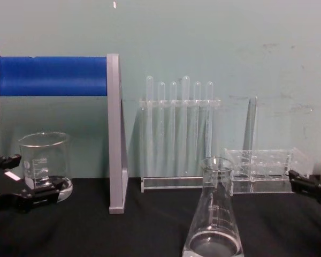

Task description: Grasp the erlenmeyer flask with one hand, shake it three times, then place it back.

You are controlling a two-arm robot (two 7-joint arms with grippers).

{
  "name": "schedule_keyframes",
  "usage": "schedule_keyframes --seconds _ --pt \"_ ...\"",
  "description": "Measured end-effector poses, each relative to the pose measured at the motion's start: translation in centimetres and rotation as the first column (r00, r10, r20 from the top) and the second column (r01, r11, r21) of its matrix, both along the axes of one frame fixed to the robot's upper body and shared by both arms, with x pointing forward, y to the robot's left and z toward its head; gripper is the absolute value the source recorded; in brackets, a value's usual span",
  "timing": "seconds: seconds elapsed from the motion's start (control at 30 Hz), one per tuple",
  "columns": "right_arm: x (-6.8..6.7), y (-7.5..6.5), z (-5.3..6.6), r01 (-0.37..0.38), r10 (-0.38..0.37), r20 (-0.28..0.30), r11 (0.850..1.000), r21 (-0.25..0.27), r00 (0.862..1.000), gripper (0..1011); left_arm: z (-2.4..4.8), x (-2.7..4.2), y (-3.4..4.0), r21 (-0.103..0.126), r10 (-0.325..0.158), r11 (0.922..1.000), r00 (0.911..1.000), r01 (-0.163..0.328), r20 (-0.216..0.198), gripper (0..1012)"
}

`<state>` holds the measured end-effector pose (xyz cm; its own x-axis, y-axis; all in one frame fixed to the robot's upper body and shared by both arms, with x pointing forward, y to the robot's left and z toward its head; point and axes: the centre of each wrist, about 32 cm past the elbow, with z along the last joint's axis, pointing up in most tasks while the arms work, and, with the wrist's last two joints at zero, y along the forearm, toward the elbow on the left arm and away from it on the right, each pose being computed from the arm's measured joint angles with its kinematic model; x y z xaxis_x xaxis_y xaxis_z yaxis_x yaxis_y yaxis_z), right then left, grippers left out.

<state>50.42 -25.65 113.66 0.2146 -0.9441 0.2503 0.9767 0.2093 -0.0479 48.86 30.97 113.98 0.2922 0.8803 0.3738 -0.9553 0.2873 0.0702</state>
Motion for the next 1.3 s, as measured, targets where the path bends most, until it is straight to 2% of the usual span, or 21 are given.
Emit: schedule_keyframes --seconds 1.3 --pt "0.0 0.01 0.04 -0.002 0.002 0.001 1.0 0.003 1.0 1002 0.0 0.0 0.0 0.0 0.0 1.0 1.0 0.0 0.0 1001"
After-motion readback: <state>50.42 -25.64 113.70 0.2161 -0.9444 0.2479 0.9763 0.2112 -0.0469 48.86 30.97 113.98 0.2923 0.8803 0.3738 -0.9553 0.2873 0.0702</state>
